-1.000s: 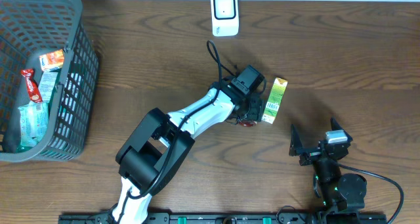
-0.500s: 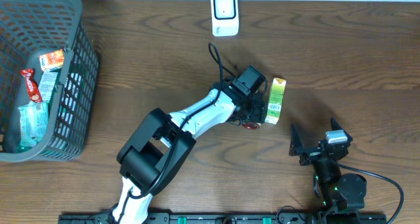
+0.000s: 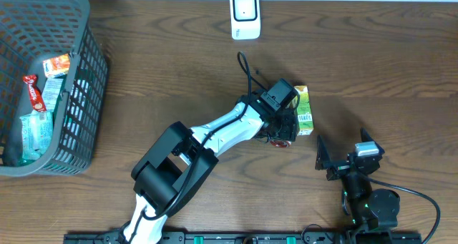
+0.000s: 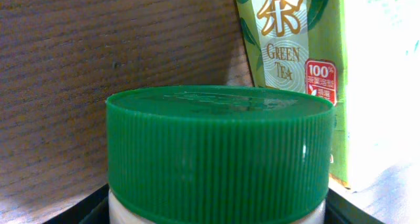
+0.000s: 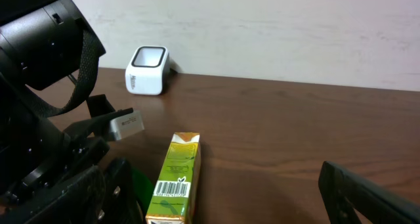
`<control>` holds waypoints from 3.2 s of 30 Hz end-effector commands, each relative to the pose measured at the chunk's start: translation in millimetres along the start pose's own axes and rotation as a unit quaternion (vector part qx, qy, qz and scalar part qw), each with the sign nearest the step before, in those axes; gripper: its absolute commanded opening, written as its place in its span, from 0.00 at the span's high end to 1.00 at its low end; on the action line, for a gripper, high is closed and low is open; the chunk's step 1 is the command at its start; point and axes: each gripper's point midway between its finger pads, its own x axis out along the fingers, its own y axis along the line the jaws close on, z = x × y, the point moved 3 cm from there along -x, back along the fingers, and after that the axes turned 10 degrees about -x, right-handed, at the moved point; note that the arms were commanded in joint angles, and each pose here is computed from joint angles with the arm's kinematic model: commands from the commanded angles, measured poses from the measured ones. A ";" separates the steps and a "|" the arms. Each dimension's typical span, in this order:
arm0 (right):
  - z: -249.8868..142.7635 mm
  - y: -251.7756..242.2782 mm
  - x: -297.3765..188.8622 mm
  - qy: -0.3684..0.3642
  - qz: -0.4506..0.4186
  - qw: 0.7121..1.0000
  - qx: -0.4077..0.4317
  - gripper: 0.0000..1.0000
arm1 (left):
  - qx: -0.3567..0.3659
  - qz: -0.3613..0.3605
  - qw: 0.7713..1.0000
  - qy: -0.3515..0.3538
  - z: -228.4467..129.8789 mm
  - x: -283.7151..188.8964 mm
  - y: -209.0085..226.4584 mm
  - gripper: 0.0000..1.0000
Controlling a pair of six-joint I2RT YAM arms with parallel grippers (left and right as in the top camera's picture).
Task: Scan the item barcode
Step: 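Carry the jar beside the tea carton and place it down, then move the left gripper back over the basket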
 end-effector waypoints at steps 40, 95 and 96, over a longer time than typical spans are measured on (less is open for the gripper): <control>-0.1 1.3 -0.2 0.000 0.003 1.000 0.008 0.01 | 0.035 0.020 0.984 -0.171 46.7 -154.5 6.2 0.07; -0.1 1.3 -0.2 -0.001 0.003 1.000 0.008 0.01 | -0.440 0.267 0.757 -0.402 4.4 -480.2 420.9 0.05; -0.1 1.3 -0.2 -0.001 0.003 1.000 0.008 0.01 | -0.442 0.269 0.763 -0.387 5.6 -471.2 427.8 0.13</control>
